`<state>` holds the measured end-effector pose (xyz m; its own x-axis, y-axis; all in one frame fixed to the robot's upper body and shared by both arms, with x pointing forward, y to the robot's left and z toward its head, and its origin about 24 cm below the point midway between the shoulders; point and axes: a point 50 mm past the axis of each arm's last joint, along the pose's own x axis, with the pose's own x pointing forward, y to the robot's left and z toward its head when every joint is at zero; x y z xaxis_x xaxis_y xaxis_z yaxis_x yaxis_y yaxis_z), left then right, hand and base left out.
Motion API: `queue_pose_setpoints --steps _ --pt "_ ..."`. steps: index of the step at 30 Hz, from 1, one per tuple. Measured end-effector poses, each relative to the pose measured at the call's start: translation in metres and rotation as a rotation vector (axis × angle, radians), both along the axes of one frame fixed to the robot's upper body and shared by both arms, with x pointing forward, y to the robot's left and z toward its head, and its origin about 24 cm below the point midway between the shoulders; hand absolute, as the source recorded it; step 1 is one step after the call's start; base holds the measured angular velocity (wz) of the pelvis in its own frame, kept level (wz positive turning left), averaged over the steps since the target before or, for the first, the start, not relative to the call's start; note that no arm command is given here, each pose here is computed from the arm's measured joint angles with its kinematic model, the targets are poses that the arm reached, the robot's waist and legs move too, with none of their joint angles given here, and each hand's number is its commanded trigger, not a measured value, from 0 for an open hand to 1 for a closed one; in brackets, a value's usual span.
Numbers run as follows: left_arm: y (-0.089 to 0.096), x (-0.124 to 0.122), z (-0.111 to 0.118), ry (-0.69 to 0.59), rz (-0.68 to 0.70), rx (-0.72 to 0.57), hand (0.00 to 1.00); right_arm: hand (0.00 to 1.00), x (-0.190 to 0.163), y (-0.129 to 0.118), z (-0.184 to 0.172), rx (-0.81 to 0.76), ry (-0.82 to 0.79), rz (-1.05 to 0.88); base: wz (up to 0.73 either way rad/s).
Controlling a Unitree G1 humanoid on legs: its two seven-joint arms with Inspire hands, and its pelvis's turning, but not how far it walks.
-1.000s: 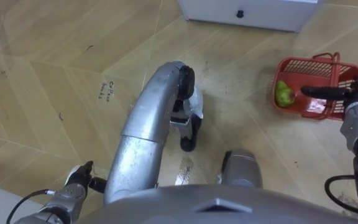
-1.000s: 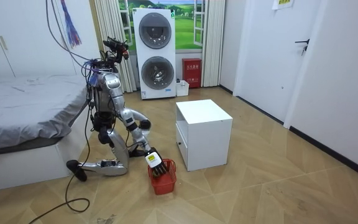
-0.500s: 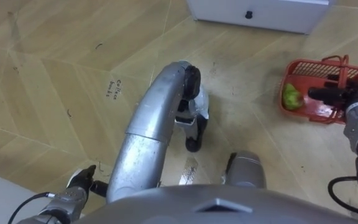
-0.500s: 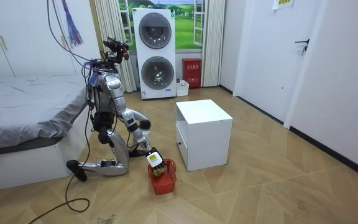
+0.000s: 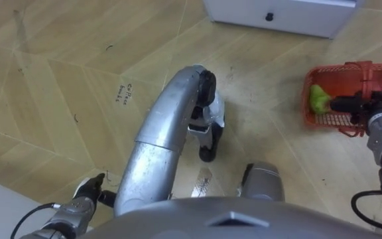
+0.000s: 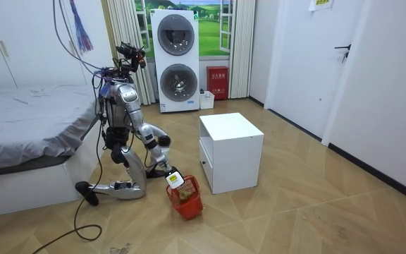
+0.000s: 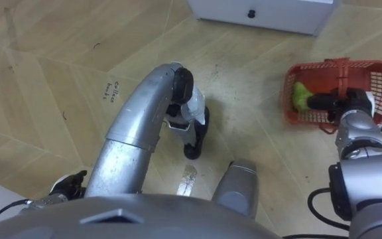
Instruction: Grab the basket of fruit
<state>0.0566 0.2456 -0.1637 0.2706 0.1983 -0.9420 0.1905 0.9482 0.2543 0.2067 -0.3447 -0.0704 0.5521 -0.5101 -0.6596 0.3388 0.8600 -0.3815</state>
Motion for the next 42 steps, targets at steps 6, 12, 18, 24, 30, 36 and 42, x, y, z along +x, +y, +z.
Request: queue_pose_setpoints --steps 6,12,18,24,30,36,42 --pt "0.0 0.008 0.001 -0.003 0.0 0.005 0.0 1.0 0.0 0.0 -0.001 -0.003 0.012 0.005 0.0" --pt "0.0 0.013 0.002 -0.014 -0.004 0.006 0.0 1.0 0.002 0.003 -0.001 0.0 0.005 0.007 -0.02" --pt "0.0 0.015 0.002 -0.02 -0.005 0.009 0.0 1.0 0.008 0.009 0.0 0.009 -0.016 0.027 0.0" --pt "0.003 0.02 0.003 -0.041 0.025 0.012 0.0 1.0 0.021 0.024 0.001 0.036 -0.07 0.073 -0.05" --pt "0.006 0.042 0.009 -0.115 0.068 0.038 0.0 1.0 0.058 0.06 0.02 0.04 -0.23 0.18 -0.03" --pt "-0.006 0.061 0.013 -0.168 0.029 0.029 0.0 1.0 0.076 0.081 0.036 -0.011 -0.296 0.286 -0.19" --pt "0.007 0.038 0.01 -0.134 0.155 0.079 0.0 1.0 0.079 0.109 0.054 0.019 -0.432 0.343 -0.44"
